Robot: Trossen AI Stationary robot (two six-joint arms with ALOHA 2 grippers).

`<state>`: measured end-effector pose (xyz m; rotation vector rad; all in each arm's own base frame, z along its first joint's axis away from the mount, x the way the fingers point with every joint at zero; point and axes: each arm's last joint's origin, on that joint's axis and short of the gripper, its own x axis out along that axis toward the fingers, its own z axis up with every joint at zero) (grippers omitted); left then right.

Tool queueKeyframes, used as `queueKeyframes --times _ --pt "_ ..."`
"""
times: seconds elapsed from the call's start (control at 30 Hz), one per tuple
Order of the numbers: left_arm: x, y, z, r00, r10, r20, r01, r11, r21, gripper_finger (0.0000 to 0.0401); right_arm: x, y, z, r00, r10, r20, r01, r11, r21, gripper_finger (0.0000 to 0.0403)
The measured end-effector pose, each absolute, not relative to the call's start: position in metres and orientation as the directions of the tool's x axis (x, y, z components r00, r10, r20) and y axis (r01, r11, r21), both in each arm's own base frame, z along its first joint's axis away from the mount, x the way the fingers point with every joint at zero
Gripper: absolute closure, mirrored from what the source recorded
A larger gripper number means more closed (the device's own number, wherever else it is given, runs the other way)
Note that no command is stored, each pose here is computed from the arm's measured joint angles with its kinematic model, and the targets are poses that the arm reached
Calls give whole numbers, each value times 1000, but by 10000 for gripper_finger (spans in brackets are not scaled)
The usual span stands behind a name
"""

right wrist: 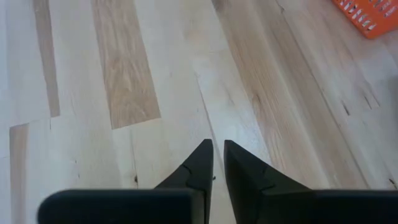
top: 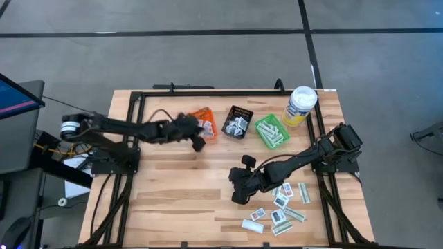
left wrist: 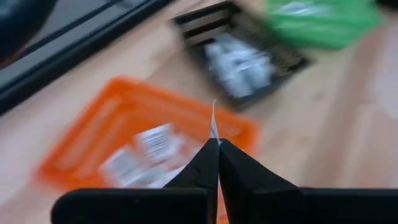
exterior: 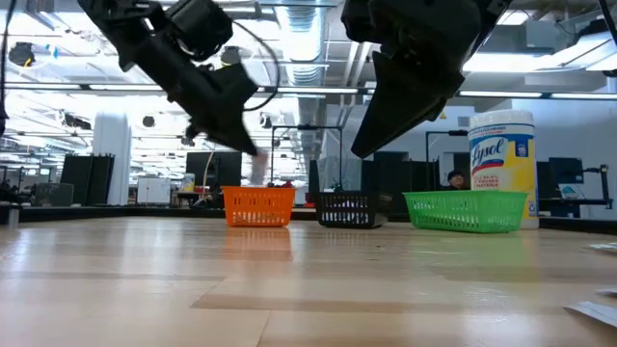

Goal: Pick & Place First Aid Supplies
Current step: Put the orange ointment pack into the orange basket

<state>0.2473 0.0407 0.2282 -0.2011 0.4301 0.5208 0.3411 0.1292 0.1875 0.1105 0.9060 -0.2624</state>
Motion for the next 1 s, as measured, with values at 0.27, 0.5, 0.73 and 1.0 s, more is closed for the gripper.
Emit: queueKeyframes --times 0.27,0.5,0.73,1.0 --pt "238 76 217 721 432 -542 -568 816 -104 360 342 129 188 591 -178 -786 273 962 -12 370" --pt "250 88 202 694 475 -541 -580 814 -28 309 342 129 188 591 -178 -786 273 962 -12 371" --pt "268 60 222 898 252 -360 -323 934 -153 298 345 120 187 584 -190 -789 367 929 48 357" --pt "275 14 226 945 60 -321 -110 984 -141 297 346 110 184 524 -85 -847 344 931 119 314"
